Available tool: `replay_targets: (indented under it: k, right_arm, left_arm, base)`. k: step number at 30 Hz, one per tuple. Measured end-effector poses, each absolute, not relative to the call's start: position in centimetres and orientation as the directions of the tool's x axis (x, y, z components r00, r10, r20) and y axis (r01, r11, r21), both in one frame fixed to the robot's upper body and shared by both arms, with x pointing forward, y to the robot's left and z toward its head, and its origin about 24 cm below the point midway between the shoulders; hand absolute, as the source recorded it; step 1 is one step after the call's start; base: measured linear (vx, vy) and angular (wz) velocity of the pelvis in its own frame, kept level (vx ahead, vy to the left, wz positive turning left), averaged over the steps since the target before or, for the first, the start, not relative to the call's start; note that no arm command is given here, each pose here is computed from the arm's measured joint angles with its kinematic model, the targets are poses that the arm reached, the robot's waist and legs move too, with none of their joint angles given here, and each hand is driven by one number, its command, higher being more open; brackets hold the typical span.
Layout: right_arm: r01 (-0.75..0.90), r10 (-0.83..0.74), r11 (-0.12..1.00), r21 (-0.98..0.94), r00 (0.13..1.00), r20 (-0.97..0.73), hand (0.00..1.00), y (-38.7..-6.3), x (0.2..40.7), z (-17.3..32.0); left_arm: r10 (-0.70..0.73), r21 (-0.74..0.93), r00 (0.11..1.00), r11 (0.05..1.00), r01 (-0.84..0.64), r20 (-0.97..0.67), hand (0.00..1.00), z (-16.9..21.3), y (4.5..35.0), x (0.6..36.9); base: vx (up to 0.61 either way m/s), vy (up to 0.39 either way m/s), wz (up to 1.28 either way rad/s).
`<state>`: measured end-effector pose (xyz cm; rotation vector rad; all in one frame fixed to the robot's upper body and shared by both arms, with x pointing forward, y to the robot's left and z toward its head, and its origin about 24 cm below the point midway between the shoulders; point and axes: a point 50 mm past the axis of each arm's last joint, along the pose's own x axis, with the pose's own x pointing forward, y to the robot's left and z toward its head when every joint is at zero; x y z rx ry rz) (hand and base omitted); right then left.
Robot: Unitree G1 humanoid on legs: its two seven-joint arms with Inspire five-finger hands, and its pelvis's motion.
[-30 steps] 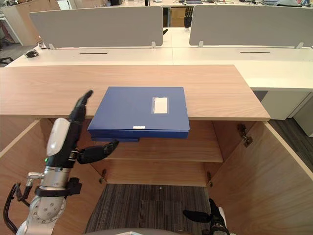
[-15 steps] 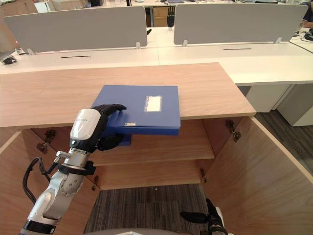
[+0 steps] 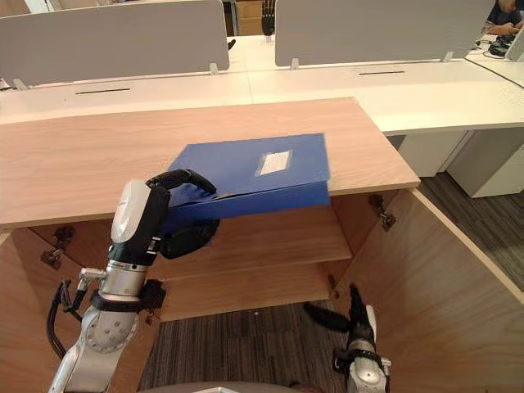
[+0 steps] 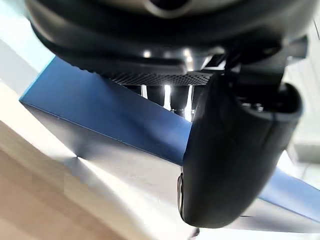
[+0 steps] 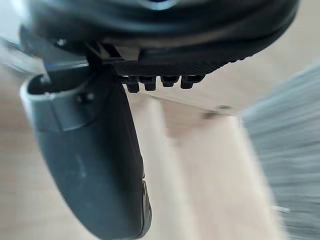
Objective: Walk over to the cabinet, pick up the folder, carry it to the office cabinet, place the folder inside the office cabinet, then close the office cabinet door
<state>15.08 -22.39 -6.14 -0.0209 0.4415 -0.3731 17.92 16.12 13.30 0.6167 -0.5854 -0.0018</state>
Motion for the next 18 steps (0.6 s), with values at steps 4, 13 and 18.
replay_targets:
  k: [4,13,18]
  right_arm:
    - [0.395,-0.397,0.917,-0.054,0.896,-0.198,1.0,-23.2,16.1,-1.3]
    - [0.243,-0.274,0.961,0.135,0.907,0.32,1.0,-22.5,18.0,10.0]
    - [-0.045,-0.01,0.995,0.087,0.838,0.546,1.0,-20.4,20.7,15.1]
  left_arm:
    - [-0.093,0.299,0.836,0.95,-0.088,0.541,0.0,14.2,16.9,17.0]
    - [-0.12,-0.191,0.881,0.954,0.229,0.457,0.0,13.2,17.3,16.4]
    - [-0.254,-0.339,0.881,0.852,0.399,0.398,0.0,12.1,16.0,16.5]
  base:
    - [0.01,-0.015,-0.11]
    - [-0.02,-0.018,-0.09]
    - [-0.03,-0.014,-0.06]
